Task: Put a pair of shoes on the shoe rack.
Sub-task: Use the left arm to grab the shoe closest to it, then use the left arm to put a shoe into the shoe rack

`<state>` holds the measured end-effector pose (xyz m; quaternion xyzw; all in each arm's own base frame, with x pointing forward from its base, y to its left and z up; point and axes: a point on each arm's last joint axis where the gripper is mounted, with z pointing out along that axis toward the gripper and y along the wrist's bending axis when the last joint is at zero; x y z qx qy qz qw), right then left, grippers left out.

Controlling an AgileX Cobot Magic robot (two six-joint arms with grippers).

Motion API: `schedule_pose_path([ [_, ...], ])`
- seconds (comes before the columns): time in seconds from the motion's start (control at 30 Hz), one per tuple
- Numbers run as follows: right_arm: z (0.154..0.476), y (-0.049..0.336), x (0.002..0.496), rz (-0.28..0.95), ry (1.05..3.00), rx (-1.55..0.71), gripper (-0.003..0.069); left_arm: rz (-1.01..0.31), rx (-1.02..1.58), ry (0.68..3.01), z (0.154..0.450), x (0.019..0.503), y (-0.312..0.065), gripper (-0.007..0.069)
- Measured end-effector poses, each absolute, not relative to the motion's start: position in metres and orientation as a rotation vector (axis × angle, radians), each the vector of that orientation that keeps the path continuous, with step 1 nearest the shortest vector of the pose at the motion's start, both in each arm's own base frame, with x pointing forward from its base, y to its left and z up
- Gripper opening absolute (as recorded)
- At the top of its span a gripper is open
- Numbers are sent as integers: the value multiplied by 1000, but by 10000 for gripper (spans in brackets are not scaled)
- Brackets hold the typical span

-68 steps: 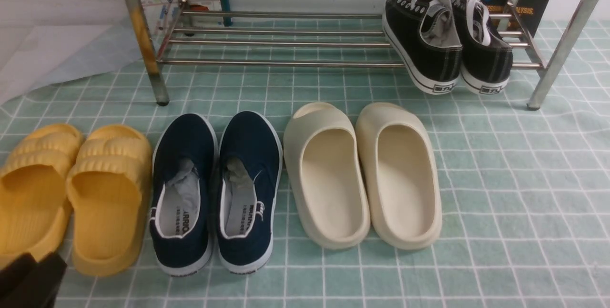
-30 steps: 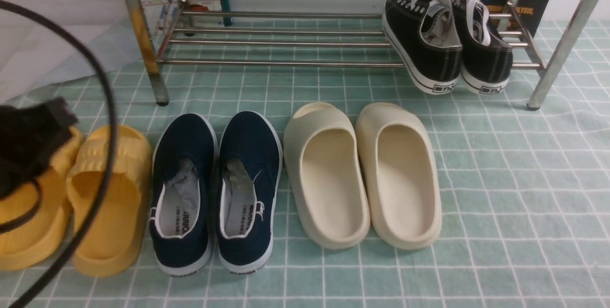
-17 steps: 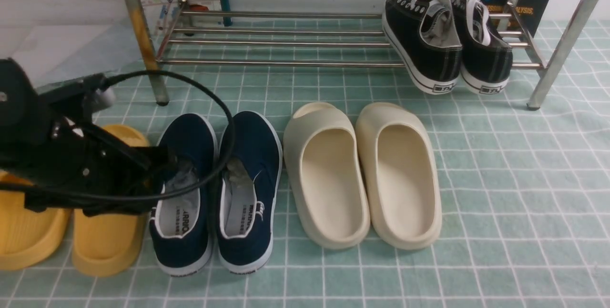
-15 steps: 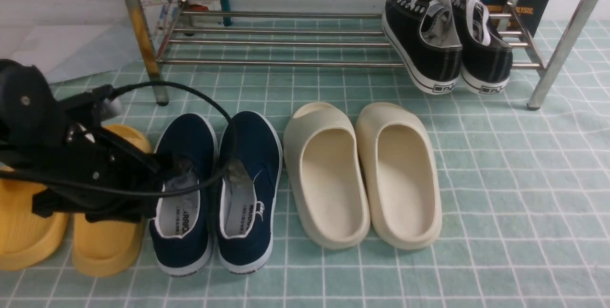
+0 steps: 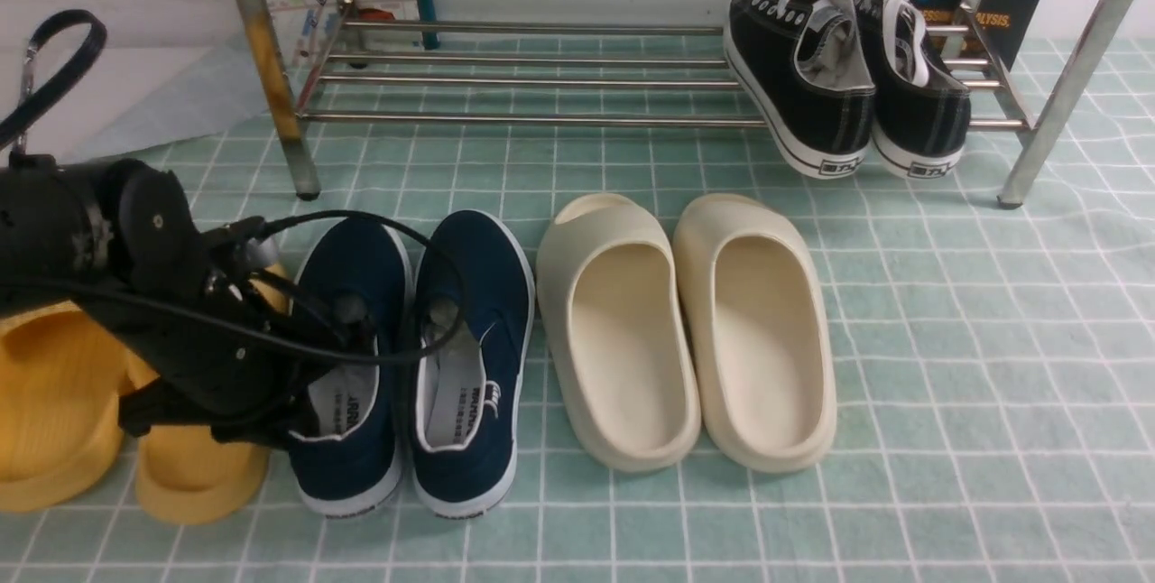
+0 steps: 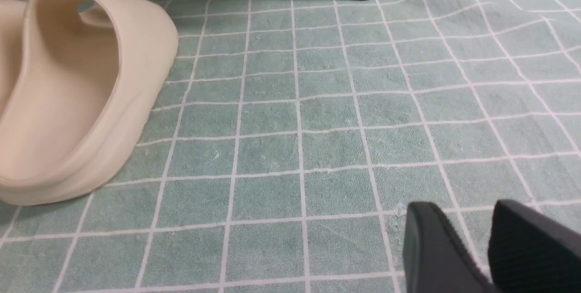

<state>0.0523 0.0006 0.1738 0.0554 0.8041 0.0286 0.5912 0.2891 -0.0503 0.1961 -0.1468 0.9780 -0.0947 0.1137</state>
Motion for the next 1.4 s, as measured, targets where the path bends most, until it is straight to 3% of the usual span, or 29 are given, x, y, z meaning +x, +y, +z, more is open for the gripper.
schedule_pose_path([
  [0.1,174,1,52,67,1871,129,236,-284,-415,2876,211,288,-51,12],
  [0.27,174,1,52,67,1871,129,237,-277,-317,2827,263,291,-50,15],
  [0.47,174,1,52,67,1871,129,237,-279,-189,2717,307,331,-56,15],
  [0.83,174,1,52,67,1871,129,237,-281,-144,2664,296,453,-72,15],
  [1.17,174,1,52,67,1871,129,237,-259,-124,2558,280,506,-77,15],
  [1.3,174,1,52,67,1871,129,237,-266,-127,2505,271,517,-78,102],
  [1.37,174,1,52,67,1871,129,237,-271,-127,2460,274,521,-78,207],
  [1.4,174,1,52,67,1871,129,237,-271,-127,2455,275,521,-78,216],
])
